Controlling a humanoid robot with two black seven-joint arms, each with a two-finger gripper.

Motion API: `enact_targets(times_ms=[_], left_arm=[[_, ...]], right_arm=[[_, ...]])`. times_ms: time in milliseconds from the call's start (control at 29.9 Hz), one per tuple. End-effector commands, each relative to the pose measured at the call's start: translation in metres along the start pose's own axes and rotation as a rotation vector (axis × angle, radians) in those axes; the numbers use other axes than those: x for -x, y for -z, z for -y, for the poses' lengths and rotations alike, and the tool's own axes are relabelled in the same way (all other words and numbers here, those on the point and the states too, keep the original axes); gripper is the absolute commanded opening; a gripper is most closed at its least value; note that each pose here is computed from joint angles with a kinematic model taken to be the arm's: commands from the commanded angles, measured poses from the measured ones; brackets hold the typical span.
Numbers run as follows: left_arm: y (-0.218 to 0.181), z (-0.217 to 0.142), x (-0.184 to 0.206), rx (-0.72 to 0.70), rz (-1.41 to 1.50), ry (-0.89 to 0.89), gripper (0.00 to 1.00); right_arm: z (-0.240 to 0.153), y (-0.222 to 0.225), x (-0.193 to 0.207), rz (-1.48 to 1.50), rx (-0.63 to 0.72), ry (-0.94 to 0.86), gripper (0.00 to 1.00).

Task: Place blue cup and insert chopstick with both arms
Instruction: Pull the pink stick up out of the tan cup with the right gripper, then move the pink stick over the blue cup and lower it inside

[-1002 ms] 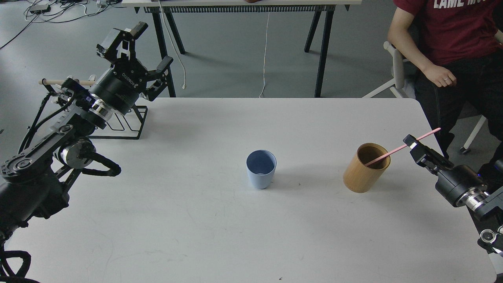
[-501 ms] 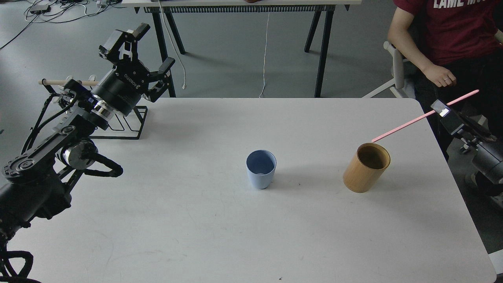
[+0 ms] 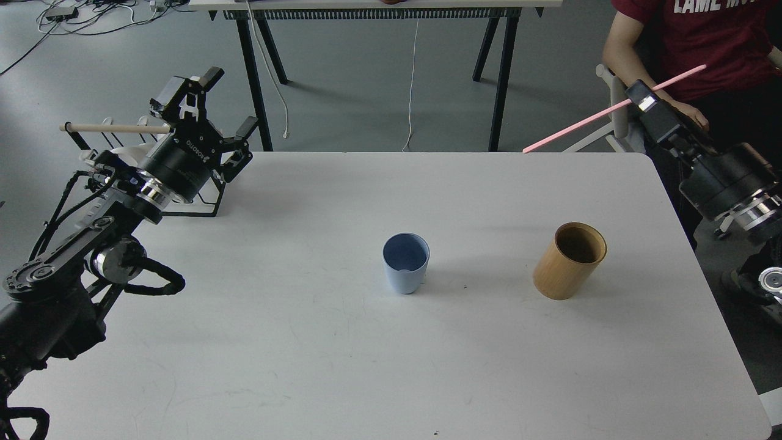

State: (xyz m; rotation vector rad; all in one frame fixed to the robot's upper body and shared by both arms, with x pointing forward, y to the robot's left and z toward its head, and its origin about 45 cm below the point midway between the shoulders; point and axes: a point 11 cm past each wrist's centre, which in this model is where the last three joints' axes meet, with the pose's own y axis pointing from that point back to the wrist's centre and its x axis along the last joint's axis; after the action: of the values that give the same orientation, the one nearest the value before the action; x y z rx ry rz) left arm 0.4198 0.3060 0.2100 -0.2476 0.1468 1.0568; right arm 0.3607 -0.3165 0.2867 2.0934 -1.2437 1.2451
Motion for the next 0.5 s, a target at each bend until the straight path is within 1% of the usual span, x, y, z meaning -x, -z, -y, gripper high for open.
enact_targets(times_ms=[0, 100, 267, 334, 468], left_arm=[[0.008, -0.003, 0.001, -0.015, -0.007, -0.004, 0.99], [0.012, -0.005, 0.002, -0.022, -0.013, -0.005, 0.99], [0.014, -0.005, 0.002, -0.025, -0.015, -0.005, 0.99], [0.015, -0.007, 0.002, -0.028, -0.017, -0.006, 0.99], [0.016, -0.007, 0.002, -0.029, -0.018, -0.007, 0.99]], right_arm=[[0.028, 0.014, 0.031, -0.047, -0.07, 0.13, 0.0], [0.053, 0.036, 0.047, -0.077, -0.15, 0.194, 0.0], [0.076, 0.061, 0.072, -0.133, -0.241, 0.299, 0.0], [0.082, 0.067, 0.083, -0.153, -0.266, 0.338, 0.01], [0.087, 0.065, 0.104, -0.213, -0.287, 0.408, 0.01]])
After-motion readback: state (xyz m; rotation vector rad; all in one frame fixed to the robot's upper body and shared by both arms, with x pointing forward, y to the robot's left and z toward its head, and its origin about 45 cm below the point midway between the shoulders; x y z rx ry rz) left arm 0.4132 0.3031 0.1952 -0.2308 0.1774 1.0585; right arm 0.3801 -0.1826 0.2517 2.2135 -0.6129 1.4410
